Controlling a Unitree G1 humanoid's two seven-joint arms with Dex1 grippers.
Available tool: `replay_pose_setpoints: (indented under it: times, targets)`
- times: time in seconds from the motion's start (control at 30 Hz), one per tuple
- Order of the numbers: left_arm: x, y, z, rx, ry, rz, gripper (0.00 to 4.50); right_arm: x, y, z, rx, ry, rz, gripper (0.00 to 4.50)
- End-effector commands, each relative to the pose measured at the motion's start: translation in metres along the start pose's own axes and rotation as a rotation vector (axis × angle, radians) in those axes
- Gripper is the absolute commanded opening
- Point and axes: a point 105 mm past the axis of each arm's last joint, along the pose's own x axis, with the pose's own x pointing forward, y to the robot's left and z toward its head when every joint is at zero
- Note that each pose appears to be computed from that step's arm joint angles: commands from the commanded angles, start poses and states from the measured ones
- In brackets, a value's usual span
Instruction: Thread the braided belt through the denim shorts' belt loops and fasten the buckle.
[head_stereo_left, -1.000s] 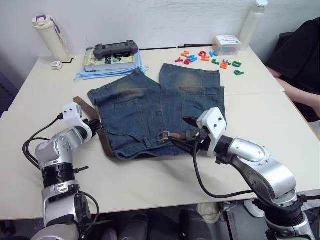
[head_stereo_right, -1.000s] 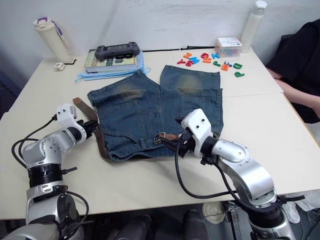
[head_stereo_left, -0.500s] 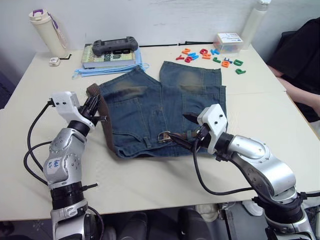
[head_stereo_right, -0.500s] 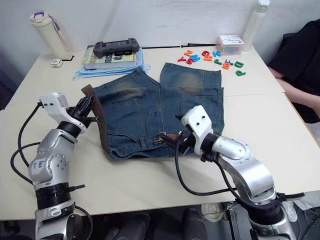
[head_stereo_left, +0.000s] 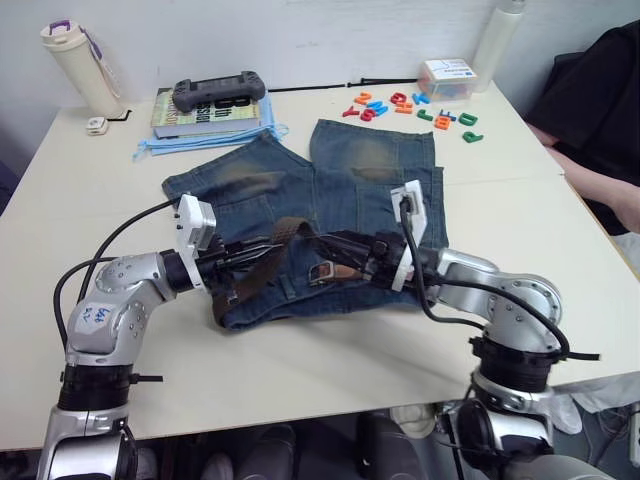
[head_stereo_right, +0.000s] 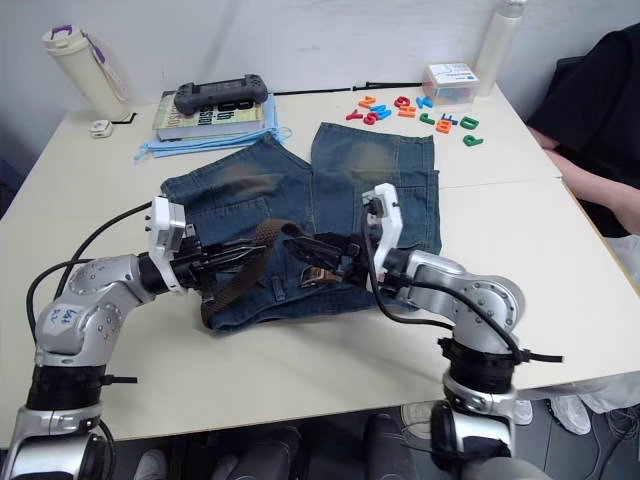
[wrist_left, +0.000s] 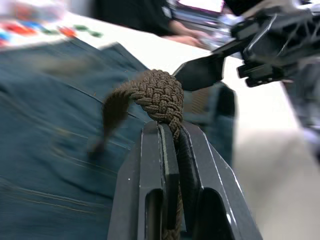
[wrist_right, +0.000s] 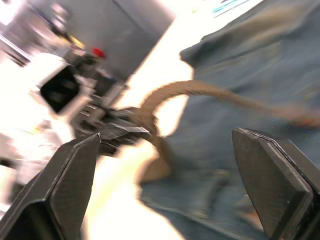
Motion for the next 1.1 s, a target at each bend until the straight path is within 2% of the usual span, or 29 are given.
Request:
replay_pose_setpoints:
  times: [0.03,0.23,0.37,0.6,0.77,0.87,1.1]
  targets:
    - [0.005,-0.009,0.006,-0.042,-0.014,-0.125,0.08,0.006,0.013,0.009,0.086,-0.033,0.086,4.5]
    - [0.016,-0.013,0.019,-0.079,-0.062,-0.174,0.08,0.012,0.008,-0.002,0.169,0.012,0.068,4.5]
    - [0.014,-0.016,0.016,-0.083,-0.042,-0.192,0.08,0.012,0.006,-0.005,0.195,0.014,0.062,4.5]
    - [0.001,-0.035,-0.011,-0.076,0.127,-0.304,0.08,0.011,0.002,0.021,0.236,-0.084,0.061,4.5]
    - [-0.003,-0.033,-0.018,-0.076,0.153,-0.289,0.08,0.013,0.006,0.026,0.231,-0.111,0.063,4.5]
    - [-0.005,-0.032,-0.018,-0.076,0.159,-0.286,0.0,0.012,0.007,0.025,0.228,-0.124,0.058,3.78]
    - [-0.013,-0.027,-0.02,-0.068,0.194,-0.274,0.0,0.006,0.001,0.023,0.221,-0.154,0.002,0.57]
